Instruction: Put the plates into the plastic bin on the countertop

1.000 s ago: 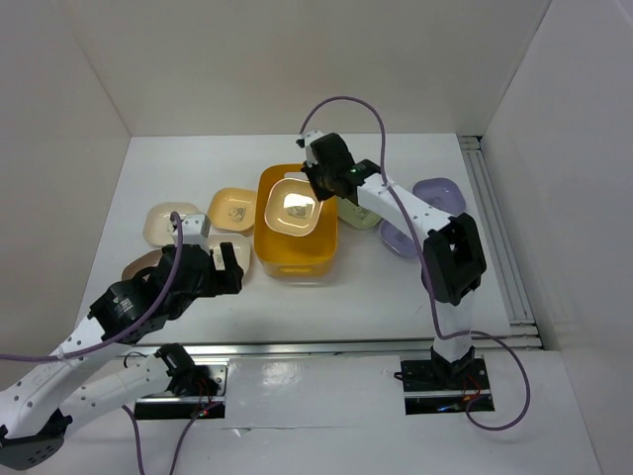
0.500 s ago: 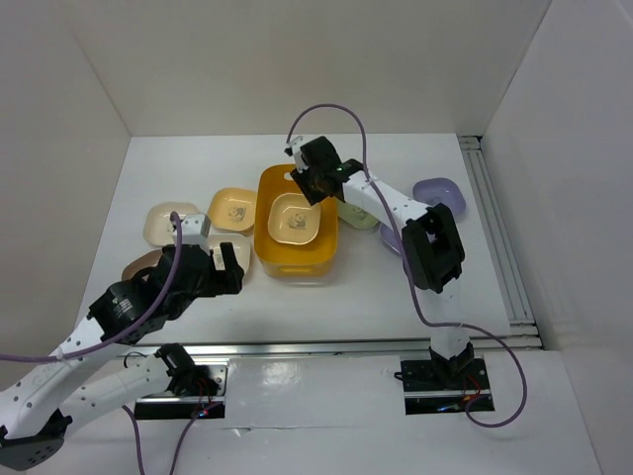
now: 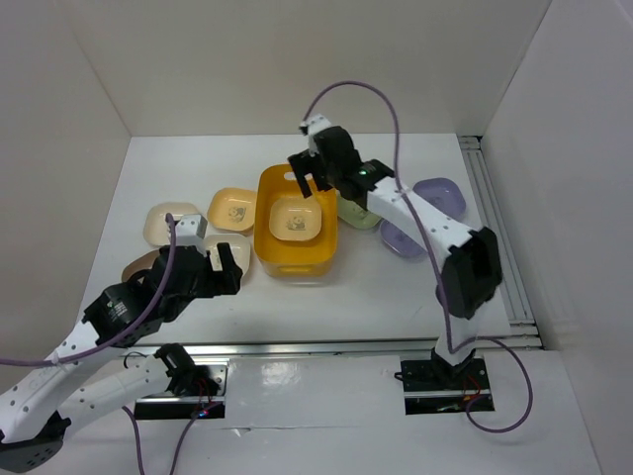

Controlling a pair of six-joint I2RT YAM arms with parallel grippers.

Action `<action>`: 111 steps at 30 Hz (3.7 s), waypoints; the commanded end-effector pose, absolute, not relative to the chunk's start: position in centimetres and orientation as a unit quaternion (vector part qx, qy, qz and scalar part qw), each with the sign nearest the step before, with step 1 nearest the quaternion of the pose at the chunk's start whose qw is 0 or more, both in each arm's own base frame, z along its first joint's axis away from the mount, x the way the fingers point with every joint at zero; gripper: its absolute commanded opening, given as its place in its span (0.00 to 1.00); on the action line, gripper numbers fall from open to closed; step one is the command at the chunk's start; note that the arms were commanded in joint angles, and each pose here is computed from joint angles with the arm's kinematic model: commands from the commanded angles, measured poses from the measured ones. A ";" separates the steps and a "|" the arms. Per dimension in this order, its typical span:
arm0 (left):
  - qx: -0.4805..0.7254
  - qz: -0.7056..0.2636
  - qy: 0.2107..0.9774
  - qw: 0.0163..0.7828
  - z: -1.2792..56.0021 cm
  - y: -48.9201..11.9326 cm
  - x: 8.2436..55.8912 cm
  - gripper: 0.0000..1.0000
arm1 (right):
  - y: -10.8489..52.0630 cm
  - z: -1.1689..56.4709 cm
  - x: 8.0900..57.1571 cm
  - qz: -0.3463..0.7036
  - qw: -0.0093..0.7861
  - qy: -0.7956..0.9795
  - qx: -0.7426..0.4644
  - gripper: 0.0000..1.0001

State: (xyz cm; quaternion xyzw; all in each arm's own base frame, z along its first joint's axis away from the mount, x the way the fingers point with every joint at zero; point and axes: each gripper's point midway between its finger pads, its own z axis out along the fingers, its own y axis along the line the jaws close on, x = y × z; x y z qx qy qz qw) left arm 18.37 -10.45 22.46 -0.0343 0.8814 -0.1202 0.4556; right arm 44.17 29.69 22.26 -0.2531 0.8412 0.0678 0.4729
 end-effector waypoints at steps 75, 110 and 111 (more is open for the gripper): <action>-0.051 -0.093 0.888 0.448 22.1 -10.3 19.6 1.00 | 28.5 18.7 47.3 0.137 0.439 0.888 0.000 0.00; -0.250 -0.064 0.860 0.440 21.5 -5.6 17.7 1.00 | 35.3 28.1 42.1 0.169 0.502 0.845 -0.073 1.00; -0.292 -0.071 0.850 0.433 20.8 -5.5 17.7 1.00 | 34.9 30.4 41.1 0.176 0.521 0.832 -0.076 1.00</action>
